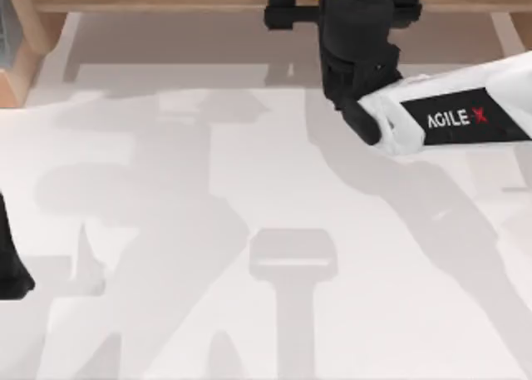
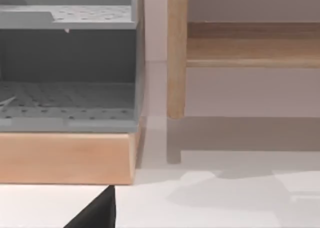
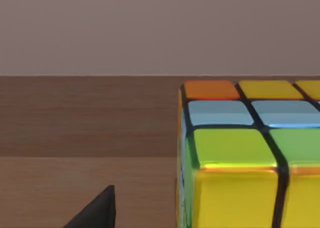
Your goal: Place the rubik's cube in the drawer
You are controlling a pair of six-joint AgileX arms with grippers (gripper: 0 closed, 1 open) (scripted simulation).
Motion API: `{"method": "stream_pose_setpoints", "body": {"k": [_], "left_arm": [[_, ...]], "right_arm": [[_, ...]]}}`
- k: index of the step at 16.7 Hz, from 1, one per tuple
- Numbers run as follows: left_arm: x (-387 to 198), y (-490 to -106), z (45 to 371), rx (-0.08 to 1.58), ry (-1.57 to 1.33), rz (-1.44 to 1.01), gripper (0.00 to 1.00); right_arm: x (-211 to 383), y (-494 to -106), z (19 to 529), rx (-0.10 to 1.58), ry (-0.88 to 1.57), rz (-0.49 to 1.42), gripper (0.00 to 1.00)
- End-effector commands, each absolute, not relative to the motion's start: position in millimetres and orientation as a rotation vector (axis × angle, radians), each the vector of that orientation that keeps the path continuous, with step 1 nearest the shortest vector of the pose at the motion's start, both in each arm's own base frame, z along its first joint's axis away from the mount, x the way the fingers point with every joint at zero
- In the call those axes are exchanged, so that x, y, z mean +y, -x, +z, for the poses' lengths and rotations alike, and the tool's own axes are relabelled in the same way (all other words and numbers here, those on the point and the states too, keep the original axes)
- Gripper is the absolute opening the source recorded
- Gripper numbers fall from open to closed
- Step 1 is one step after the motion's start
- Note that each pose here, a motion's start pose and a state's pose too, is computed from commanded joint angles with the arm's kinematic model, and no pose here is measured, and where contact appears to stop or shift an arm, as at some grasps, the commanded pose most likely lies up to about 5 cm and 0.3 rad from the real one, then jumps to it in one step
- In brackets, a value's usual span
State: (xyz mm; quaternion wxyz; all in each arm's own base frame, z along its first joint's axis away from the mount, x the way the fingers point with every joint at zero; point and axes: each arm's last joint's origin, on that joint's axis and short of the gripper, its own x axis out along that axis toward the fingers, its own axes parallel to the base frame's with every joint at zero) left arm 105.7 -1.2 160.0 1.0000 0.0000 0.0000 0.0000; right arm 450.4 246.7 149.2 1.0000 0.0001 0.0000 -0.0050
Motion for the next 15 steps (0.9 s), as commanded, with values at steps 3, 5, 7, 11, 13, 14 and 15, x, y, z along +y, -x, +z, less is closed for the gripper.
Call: {"method": "stream_pose_setpoints", "body": {"k": [3,5,7,11,13,14,15], "left_arm": [[-1.2,-105.7,160.0,0.000,0.000,0.000,1.00],[-1.2,-105.7,160.0,0.000,0.000,0.000,1.00],[-1.2,-105.7,160.0,0.000,0.000,0.000,1.00],[-1.2,-105.7,160.0,0.000,0.000,0.000,1.00],[-1.2,-105.7,160.0,0.000,0.000,0.000,1.00],[-1.2,-105.7,160.0,0.000,0.000,0.000,1.00],[-1.2,-105.7,160.0,0.000,0.000,0.000,1.00]], "right_arm": [[246.7,-450.4,149.2,0.000,0.000,-0.010,0.77],[246.7,-450.4,149.2,0.000,0.000,-0.010,0.62],[246.7,-450.4,149.2,0.000,0.000,-0.010,0.47],[246.7,-450.4,149.2,0.000,0.000,-0.010,0.17],[246.7,-450.4,149.2,0.000,0.000,-0.010,0.02],[246.7,-450.4,149.2,0.000,0.000,-0.010,0.00],[246.7,-450.4,149.2,0.000,0.000,-0.010,0.00]]}}
